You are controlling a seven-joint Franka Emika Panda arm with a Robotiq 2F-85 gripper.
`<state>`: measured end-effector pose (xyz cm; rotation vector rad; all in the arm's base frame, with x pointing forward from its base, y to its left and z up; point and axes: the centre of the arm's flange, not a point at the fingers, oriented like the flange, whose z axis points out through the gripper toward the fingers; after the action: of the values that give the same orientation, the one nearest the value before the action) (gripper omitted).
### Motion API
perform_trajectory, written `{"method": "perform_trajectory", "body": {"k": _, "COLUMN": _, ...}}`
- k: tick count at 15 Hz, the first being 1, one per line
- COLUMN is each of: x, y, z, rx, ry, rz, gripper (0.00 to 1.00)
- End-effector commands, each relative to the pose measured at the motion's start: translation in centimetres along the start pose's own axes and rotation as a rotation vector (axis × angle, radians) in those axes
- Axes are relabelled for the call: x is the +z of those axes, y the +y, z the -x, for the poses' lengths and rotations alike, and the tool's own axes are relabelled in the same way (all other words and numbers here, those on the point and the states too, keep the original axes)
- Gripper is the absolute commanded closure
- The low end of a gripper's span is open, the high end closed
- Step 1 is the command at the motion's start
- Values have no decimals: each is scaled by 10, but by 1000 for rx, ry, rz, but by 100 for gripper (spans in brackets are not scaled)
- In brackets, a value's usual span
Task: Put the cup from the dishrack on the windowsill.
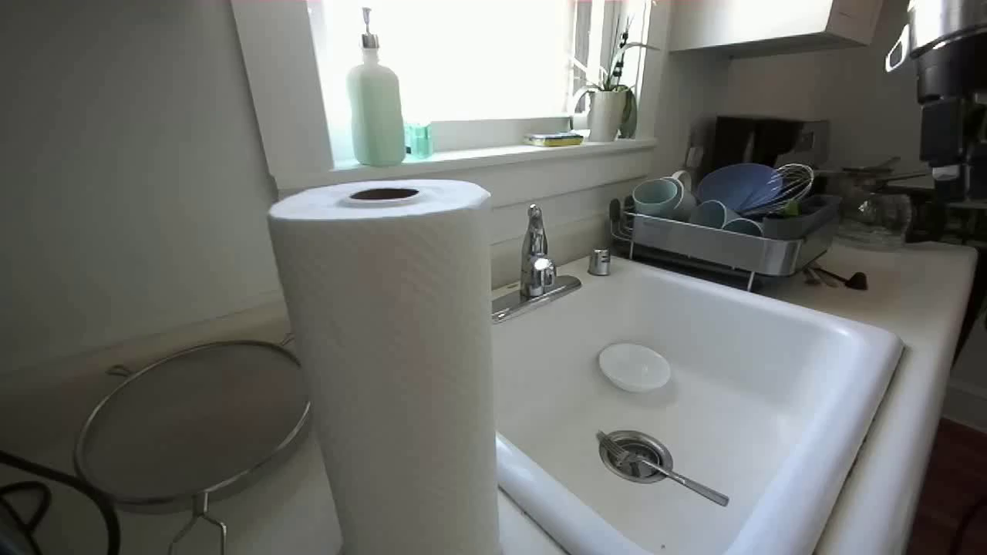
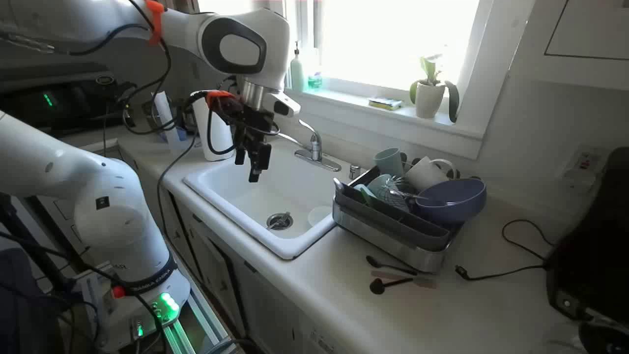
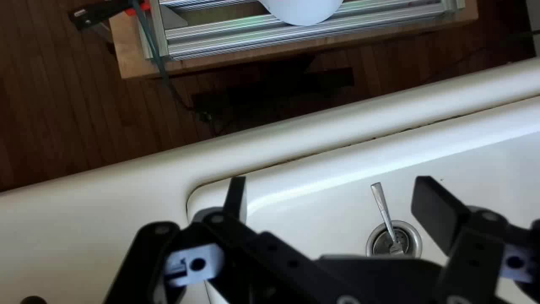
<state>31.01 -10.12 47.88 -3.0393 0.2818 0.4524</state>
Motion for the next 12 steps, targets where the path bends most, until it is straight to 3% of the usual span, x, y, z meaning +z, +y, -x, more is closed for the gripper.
{"method": "perform_trajectory", "body": {"k": 1, "x": 0, "y": 0, "z": 0, "rx": 0, "ry": 0, "rz": 0, "gripper": 0}}
{"method": "perform_trajectory", "body": {"k": 6, "x": 0, "y": 0, "z": 0, "rx": 0, "ry": 0, "rz": 0, "gripper": 0}}
{"method": "perform_trajectory", "body": {"k": 12, "x": -35, "y": -24, "z": -73, "rx": 47, "ry": 316, "rz": 180, "gripper": 0}}
